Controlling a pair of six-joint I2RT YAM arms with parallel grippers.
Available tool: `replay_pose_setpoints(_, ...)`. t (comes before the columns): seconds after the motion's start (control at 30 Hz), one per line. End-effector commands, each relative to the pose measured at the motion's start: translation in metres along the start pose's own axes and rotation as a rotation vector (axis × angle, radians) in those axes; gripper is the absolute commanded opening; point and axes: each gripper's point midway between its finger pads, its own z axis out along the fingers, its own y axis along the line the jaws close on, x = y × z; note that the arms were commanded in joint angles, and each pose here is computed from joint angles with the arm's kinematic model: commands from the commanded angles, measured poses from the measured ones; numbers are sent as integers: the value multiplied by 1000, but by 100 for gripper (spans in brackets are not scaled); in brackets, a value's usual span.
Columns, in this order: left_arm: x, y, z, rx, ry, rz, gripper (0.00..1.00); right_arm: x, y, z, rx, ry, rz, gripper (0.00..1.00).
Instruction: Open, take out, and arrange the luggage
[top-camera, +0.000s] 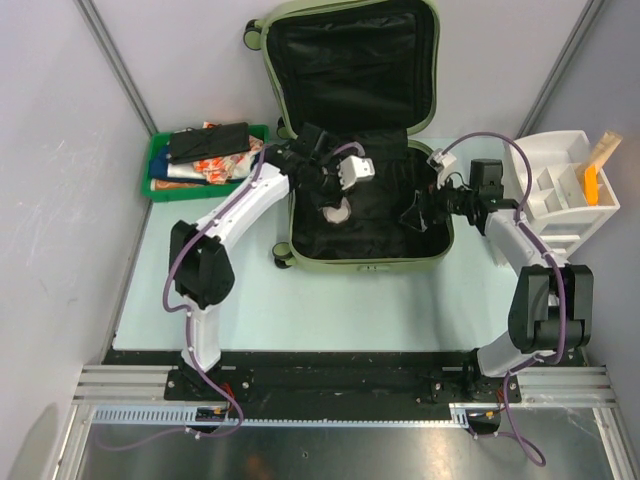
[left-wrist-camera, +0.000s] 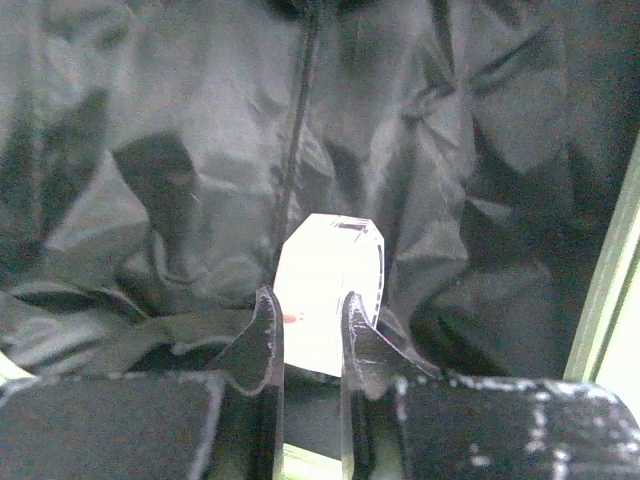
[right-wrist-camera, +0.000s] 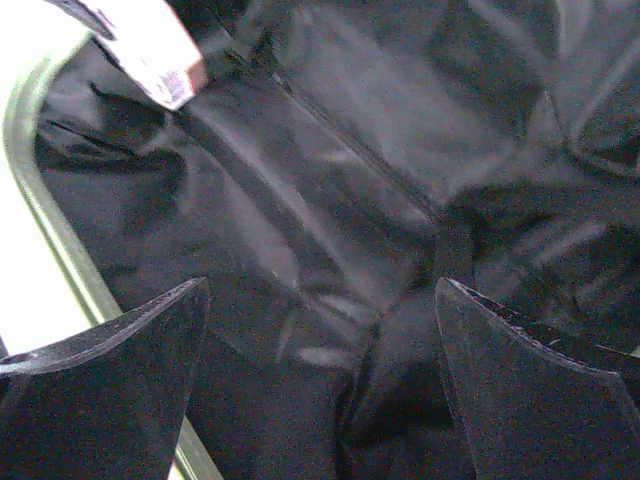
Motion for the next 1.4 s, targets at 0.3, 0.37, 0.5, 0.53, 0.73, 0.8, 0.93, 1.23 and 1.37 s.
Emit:
replay_pose_setpoints(0.3,-122,-19,-100,18,-429,192,0,-108,96,20,-287,-339,-447,100)
replay_pose_setpoints(0.37,-125,-24,-103,30,-446,209,0,-110,99,23,-297,-351,-459,100)
replay_pose_setpoints(0.5,-132,-36,-108,48,-466,229,0,-120,107,23,-329,-390,-450,98)
replay_pose_setpoints(0.53,-133,-38,-110,52,-473,231,0,-121,110,23,-340,-394,-452,97)
replay_pose_setpoints(0.73,-141,-42,-111,62,-494,241,0,-125,123,16,-382,-413,-503,82)
replay_pose_setpoints(0.8,-145,-44,-112,69,-506,247,0,-128,125,13,-387,-426,-517,75)
replay_pose_setpoints(0.93,-150,-45,-111,72,-516,251,0,-130,128,8,-409,-434,-520,61)
replay_pose_setpoints(1.23,-152,-26,-105,5,-484,159,64,-146,109,-9,-292,-466,-507,12)
replay_pose_setpoints(1.37,-155,0,-111,-71,-480,42,97,-154,72,-22,-45,-446,-517,0)
